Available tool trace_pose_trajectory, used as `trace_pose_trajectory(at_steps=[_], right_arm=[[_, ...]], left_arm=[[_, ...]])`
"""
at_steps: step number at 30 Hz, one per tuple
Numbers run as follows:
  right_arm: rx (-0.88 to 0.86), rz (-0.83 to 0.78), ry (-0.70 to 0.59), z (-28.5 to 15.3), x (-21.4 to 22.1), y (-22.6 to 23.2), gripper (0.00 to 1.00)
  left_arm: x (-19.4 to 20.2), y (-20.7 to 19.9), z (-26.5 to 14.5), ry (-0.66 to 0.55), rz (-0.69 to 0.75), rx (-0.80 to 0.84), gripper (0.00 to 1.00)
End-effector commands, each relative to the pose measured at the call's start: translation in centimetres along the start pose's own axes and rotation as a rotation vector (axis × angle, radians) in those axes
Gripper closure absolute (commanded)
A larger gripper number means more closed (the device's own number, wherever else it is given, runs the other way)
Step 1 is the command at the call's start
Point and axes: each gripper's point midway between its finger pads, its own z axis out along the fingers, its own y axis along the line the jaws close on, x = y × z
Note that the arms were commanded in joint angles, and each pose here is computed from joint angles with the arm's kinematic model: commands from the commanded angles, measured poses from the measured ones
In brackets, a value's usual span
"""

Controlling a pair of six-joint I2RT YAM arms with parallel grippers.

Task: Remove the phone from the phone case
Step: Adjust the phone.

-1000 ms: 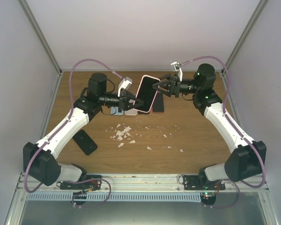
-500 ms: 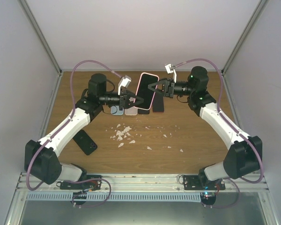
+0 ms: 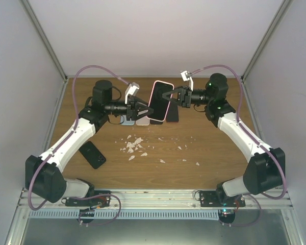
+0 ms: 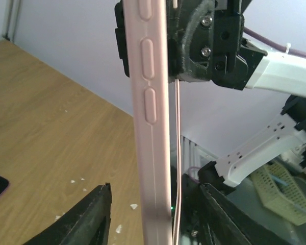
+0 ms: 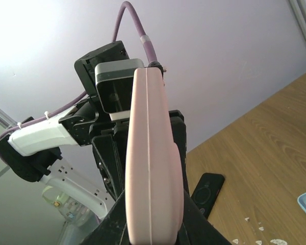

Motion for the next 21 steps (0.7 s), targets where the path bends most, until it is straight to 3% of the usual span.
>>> trace_pose_trajectory(at_steps=[1, 8, 21], right_arm=[[-0.051, -0.090, -0.027, -1.1, -1.4, 2.8, 0.99], [-0.056, -0.102, -0.043, -1.9, -1.6, 3.5, 0.99], [-0.066, -0.102, -0.043, -2.1, -1.5, 3.9, 0.99]], left_arm=[[-0.2, -1.2, -1.3, -0.002, 0.108, -0.006, 0.51], [1.7, -1.4, -1.7, 0.035, 0.117, -0.019, 0.47], [2.0, 0.1, -1.4, 0.034, 0.082, -0.070, 0.52]])
